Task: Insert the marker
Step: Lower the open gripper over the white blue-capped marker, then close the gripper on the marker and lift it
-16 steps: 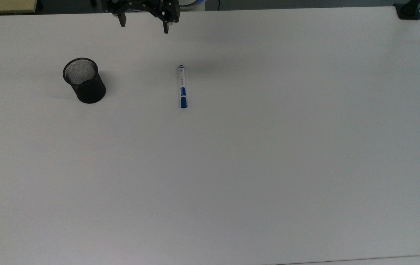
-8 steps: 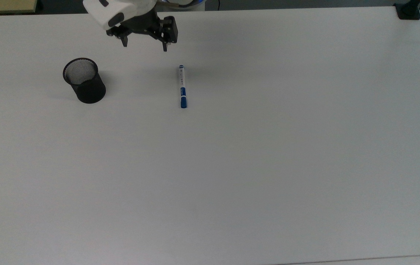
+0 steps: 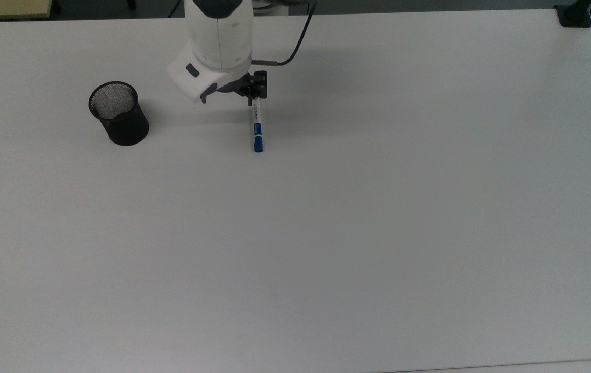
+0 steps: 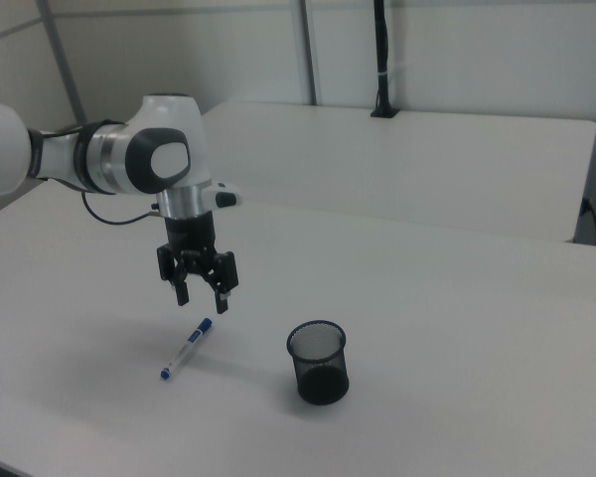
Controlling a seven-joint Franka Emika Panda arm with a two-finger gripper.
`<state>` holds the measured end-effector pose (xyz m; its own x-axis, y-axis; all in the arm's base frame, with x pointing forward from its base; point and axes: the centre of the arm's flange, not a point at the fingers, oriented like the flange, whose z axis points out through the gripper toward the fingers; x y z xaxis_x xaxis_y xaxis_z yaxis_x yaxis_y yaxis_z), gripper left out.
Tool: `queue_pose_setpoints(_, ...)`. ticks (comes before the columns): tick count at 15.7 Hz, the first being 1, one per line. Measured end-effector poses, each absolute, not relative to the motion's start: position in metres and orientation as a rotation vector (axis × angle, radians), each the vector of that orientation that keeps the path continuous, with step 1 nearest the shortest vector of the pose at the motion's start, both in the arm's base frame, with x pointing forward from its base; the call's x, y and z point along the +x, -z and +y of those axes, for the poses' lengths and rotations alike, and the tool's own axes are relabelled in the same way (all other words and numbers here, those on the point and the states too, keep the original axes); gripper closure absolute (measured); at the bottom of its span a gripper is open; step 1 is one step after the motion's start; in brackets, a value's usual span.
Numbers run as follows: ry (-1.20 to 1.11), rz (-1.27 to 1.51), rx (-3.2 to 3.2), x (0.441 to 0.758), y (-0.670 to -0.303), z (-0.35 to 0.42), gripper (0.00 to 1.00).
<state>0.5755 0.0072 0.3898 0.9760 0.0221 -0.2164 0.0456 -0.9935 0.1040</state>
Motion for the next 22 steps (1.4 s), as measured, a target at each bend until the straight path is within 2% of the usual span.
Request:
queue_pose_setpoints(8, 0.396, 0.082, 2.973, 0.586, -0.312, 0.053, 0.16)
queue_pose_setpoints(9, 0.398, 0.080, 2.966, 0.587, -0.303, 0.059, 0.23)
queue_pose_setpoints(11, 0.396, 0.080, 2.963, 0.588, -0.297, 0.062, 0.27)
queue_pose_setpoints(12, 0.393, 0.081, 2.964, 0.589, -0.297, 0.063, 0.33)
queue_pose_setpoints(14, 0.387, 0.081, 2.965, 0.589, -0.298, 0.064, 0.56)
queue_pose_setpoints(15, 0.376, 0.080, 2.967, 0.590, -0.299, 0.064, 0.70)
queue_pose_setpoints(17, 0.367, 0.072, 2.968, 0.591, -0.299, 0.064, 0.71)
queue_pose_setpoints(18, 0.363, 0.063, 2.968, 0.592, -0.299, 0.064, 0.80)
queue_pose_setpoints(22, 0.361, 0.059, 2.968, 0.592, -0.299, 0.064, 0.80)
